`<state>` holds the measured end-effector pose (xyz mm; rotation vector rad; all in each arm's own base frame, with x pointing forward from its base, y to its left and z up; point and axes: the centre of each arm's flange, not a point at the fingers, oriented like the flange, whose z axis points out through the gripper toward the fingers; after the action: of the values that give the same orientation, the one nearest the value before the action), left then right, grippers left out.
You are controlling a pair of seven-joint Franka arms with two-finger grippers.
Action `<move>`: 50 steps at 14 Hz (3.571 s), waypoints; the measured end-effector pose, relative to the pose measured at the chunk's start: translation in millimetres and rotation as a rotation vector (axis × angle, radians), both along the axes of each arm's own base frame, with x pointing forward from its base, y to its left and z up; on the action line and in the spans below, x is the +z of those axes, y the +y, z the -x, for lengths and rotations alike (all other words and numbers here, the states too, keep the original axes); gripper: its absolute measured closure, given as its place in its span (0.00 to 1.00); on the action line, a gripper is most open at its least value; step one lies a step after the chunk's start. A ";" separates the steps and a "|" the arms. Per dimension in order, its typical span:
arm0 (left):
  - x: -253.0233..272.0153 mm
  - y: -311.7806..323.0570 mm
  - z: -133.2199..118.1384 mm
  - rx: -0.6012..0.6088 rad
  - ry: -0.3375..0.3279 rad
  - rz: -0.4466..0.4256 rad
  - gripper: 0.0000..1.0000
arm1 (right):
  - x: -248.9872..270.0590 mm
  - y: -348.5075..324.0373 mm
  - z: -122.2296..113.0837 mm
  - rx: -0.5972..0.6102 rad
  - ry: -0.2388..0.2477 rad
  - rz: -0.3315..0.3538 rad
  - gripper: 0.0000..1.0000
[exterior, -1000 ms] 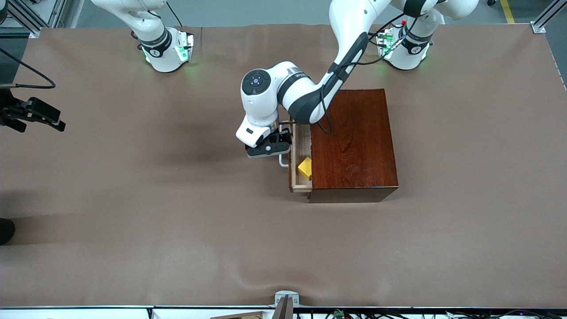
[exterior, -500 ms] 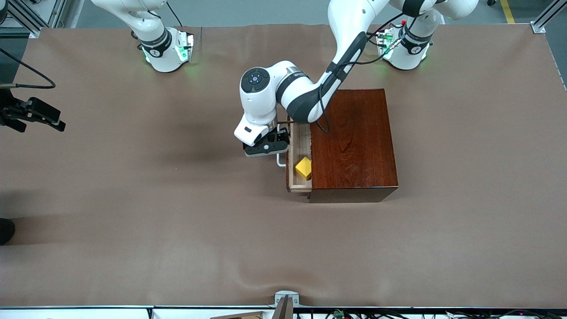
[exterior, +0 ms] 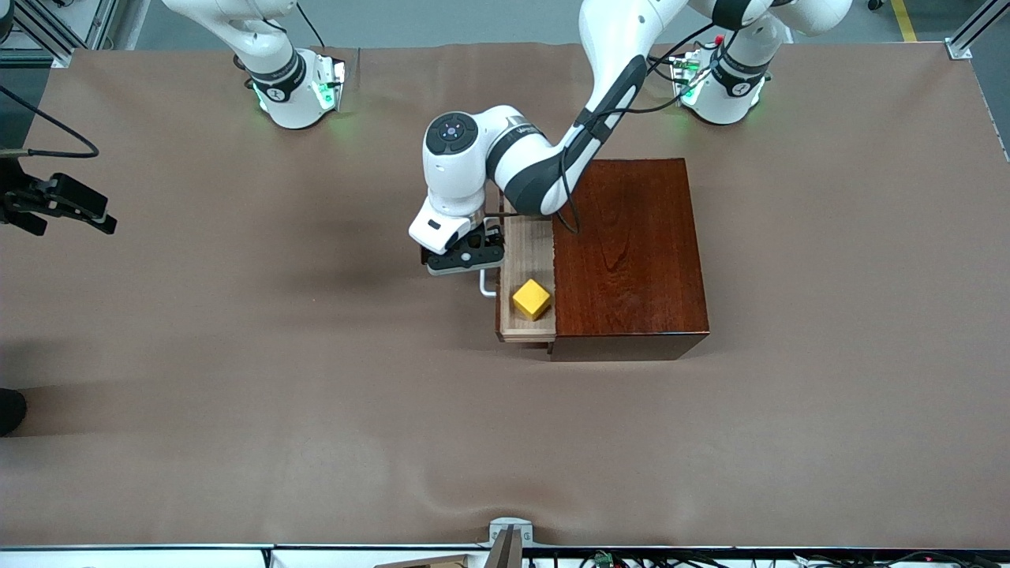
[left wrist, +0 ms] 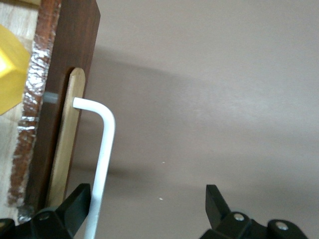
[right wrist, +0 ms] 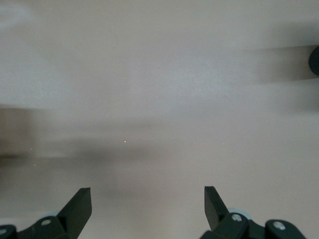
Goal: Open drawer, take yellow block, close drawer
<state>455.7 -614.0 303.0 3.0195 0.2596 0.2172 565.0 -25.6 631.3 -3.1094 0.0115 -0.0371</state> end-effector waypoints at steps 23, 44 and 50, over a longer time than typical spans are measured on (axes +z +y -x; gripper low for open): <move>23.7 -27.1 27.5 -0.001 0.010 0.062 0.00 | 0.1 -0.2 0.0 0.000 0.000 0.000 0.00; 184.9 147.3 -97.4 0.165 0.013 0.008 0.00 | -0.5 10.5 -0.4 0.021 0.003 -0.002 0.00; 203.7 224.1 -125.7 0.163 0.040 -0.016 0.00 | -19.5 60.6 -5.7 0.034 0.044 -0.007 0.00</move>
<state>581.3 -389.9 506.7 3.0216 0.5102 0.1729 570.7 34.9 611.8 -3.1016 -0.0397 0.0325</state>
